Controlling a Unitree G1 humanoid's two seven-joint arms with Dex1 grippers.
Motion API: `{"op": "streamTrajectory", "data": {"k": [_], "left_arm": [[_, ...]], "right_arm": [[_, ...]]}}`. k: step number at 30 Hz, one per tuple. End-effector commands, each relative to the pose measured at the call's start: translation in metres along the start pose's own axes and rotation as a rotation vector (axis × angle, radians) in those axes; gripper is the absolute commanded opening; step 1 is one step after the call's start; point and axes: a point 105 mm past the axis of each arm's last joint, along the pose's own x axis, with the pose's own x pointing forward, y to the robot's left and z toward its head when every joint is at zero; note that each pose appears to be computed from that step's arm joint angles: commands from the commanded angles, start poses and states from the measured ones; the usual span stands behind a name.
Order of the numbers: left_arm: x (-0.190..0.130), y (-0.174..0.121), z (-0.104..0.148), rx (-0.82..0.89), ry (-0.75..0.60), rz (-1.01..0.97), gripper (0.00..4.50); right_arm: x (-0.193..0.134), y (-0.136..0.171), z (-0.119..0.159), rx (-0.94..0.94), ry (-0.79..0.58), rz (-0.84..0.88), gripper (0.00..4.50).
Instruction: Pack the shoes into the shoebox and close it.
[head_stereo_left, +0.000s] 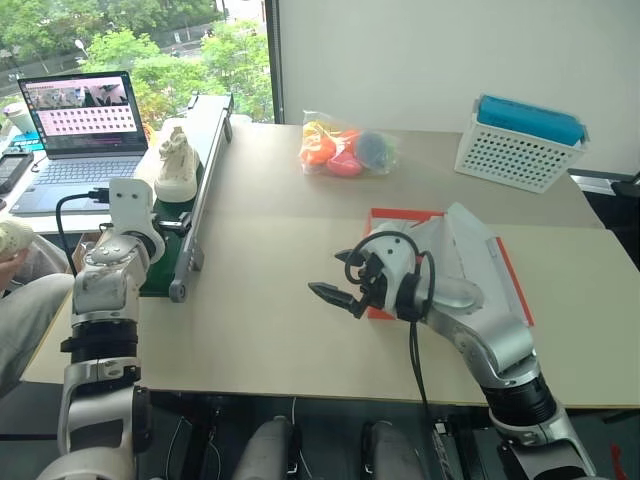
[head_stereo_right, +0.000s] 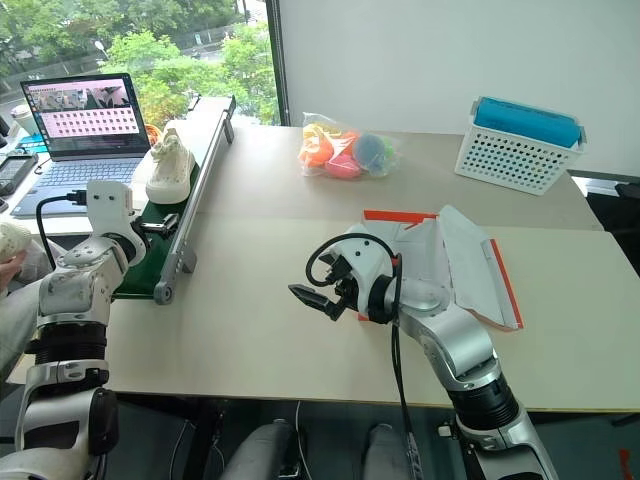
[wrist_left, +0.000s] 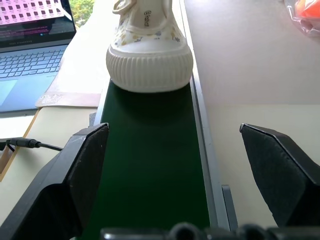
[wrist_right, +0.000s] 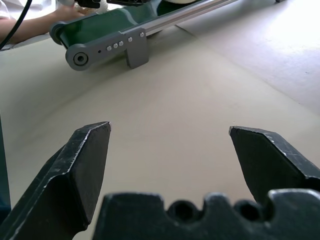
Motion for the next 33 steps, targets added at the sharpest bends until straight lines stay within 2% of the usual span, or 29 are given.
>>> {"op": "streamTrajectory", "data": {"k": [1,7,15,20,23,25,26,29,30,32,33], "left_arm": [[-0.002,0.008,0.03,0.017,-0.101,0.032,4.5],[-0.003,0.009,0.032,0.019,-0.112,0.041,4.5],[0.0,0.018,0.017,-0.037,-0.055,0.119,4.5],[0.002,0.006,0.015,-0.067,-0.053,0.09,4.5],[0.001,0.001,0.02,-0.066,-0.083,0.074,3.81],[0.001,-0.001,0.02,-0.065,-0.087,0.068,3.0],[0.002,-0.001,0.02,-0.066,-0.085,0.067,2.75],[0.002,-0.002,0.02,-0.076,-0.084,0.061,1.65],[0.002,-0.002,0.021,-0.079,-0.084,0.061,1.48],[0.002,-0.002,0.021,-0.081,-0.081,0.059,0.74],[0.003,-0.002,0.02,-0.081,-0.079,0.057,0.74]], "right_arm": [[-0.002,-0.001,0.007,-0.017,-0.037,-0.017,4.47],[-0.002,-0.001,0.006,-0.009,-0.036,-0.026,4.47],[-0.003,-0.002,0.005,-0.001,-0.035,-0.04,4.47],[-0.003,-0.004,0.004,-0.002,-0.033,-0.05,4.47],[-0.003,-0.005,0.003,-0.003,-0.03,-0.058,4.5],[-0.003,-0.006,0.003,-0.003,-0.028,-0.061,4.5],[-0.003,-0.006,0.003,-0.004,-0.026,-0.063,4.5],[-0.003,-0.007,0.001,-0.006,-0.02,-0.069,4.5],[-0.003,-0.007,0.001,-0.006,-0.019,-0.07,4.5],[-0.003,-0.008,0.001,-0.006,-0.018,-0.077,4.5],[-0.002,-0.009,0.001,-0.006,-0.018,-0.08,4.5]]}}
